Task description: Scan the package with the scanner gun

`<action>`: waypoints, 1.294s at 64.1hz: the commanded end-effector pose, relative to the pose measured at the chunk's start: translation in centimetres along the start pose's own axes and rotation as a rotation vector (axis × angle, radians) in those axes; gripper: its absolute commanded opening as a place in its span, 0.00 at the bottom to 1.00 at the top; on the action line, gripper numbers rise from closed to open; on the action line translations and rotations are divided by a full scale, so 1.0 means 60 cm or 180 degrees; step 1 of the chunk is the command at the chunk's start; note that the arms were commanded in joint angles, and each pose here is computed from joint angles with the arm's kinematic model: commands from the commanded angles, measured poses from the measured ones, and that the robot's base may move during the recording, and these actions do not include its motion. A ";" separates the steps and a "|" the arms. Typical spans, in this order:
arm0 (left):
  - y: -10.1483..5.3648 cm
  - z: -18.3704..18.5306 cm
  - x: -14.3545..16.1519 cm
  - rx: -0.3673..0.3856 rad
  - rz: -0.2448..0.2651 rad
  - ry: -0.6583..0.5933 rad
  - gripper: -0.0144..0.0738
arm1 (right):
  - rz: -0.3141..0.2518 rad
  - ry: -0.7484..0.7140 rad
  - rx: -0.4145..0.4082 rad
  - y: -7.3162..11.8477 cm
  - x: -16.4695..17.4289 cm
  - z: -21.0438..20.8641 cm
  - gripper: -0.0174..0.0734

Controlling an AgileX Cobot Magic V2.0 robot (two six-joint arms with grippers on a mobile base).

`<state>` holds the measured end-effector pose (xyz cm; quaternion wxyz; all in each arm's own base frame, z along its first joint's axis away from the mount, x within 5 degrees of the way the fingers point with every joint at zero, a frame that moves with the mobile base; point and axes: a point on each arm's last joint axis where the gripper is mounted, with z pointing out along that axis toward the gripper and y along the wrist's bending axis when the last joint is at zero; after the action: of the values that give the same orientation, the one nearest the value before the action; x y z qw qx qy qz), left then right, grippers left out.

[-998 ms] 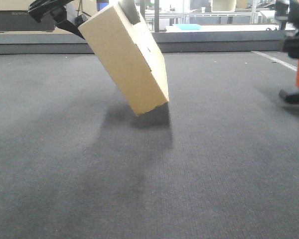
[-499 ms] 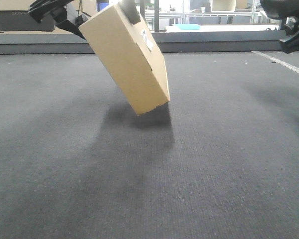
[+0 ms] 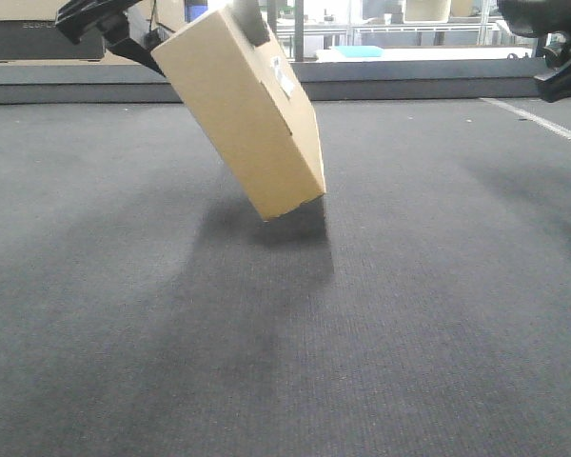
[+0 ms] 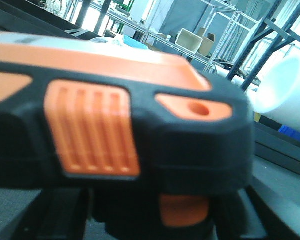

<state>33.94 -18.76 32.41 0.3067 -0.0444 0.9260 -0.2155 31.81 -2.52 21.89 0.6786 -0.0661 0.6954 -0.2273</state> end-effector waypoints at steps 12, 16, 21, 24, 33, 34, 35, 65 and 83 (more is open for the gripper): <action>-0.003 -0.003 -0.004 0.0052 0.0004 -0.0057 0.04 | 0.0953 -0.0437 0.0201 -0.028 -0.044 -0.008 0.01; -0.003 -0.003 -0.004 0.0052 0.0004 -0.0057 0.04 | 0.1089 -0.0457 0.0207 -0.030 -0.044 -0.008 0.01; -0.003 -0.003 -0.004 0.0052 0.0004 -0.0057 0.04 | 0.1255 -0.0505 0.0228 -0.033 -0.045 -0.008 0.01; -0.003 -0.003 -0.004 0.0052 0.0004 -0.0057 0.04 | 0.1424 -0.0569 0.0268 -0.040 -0.046 -0.008 0.01; -0.003 -0.003 -0.004 0.0052 0.0004 -0.0057 0.04 | 0.2078 -0.0879 0.0409 -0.070 -0.039 -0.008 0.01; -0.003 -0.003 -0.004 0.0052 0.0004 -0.0057 0.04 | 0.2119 -0.0921 0.0388 -0.072 -0.037 -0.008 0.01; -0.003 -0.003 -0.004 0.0052 0.0004 -0.0057 0.04 | 0.2172 -0.0928 0.0389 -0.075 -0.034 -0.008 0.01; -0.004 -0.003 -0.004 0.0055 0.0004 -0.0062 0.04 | 0.2047 -0.0532 -0.0298 -0.035 0.039 0.004 0.01; -0.004 -0.003 -0.005 0.0059 0.0009 -0.0075 0.04 | 0.2048 -0.0343 -0.0328 -0.022 0.067 0.010 0.01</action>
<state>33.93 -18.77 32.41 0.3062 -0.0449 0.9260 -0.2163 31.81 -5.50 17.87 0.7202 0.1176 0.6830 0.0328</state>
